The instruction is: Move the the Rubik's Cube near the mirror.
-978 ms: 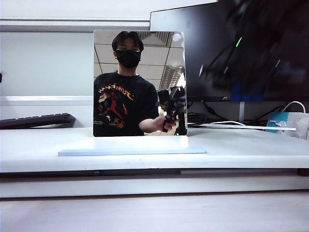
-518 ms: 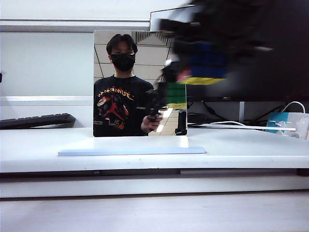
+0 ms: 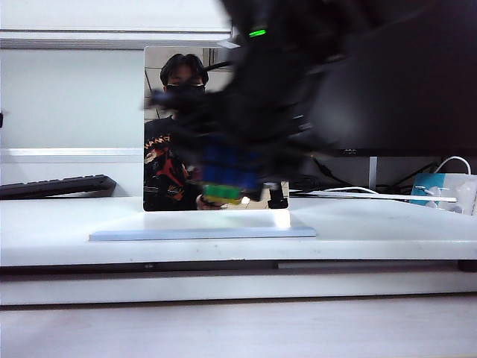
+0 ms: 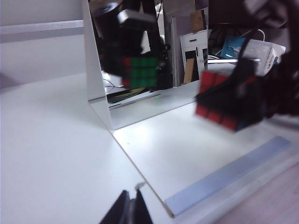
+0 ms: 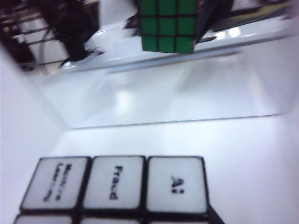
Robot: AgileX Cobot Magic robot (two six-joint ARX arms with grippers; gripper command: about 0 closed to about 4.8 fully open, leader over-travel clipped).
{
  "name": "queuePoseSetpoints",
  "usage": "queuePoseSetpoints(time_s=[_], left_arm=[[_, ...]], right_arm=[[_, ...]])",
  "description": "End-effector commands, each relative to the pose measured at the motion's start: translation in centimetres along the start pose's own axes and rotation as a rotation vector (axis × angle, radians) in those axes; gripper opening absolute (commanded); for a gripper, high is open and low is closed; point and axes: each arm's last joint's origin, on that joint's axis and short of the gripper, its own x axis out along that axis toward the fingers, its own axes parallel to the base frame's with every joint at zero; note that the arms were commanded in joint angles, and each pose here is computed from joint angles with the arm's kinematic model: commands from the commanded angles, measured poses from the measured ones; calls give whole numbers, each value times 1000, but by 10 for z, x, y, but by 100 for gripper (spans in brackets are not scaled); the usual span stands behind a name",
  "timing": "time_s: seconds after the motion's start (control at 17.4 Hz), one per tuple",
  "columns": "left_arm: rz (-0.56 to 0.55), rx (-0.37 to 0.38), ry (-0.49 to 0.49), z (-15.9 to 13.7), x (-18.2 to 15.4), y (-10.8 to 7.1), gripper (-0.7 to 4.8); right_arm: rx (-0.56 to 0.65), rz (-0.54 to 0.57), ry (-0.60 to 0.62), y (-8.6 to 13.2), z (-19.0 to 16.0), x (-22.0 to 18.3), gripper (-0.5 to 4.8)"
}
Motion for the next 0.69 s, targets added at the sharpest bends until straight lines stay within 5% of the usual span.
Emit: queuePoseSetpoints(time_s=[0.06,0.52,0.69], left_arm=[[-3,4,-13,2,0,0,22],[-3,4,-13,2,0,0,22],[-3,4,-13,2,0,0,22]], right_arm=[[6,-13,-34,26,3,16,-9],[-78,-172,1,24,-8,21,-5],[-47,-172,3,24,-10,23,153]])
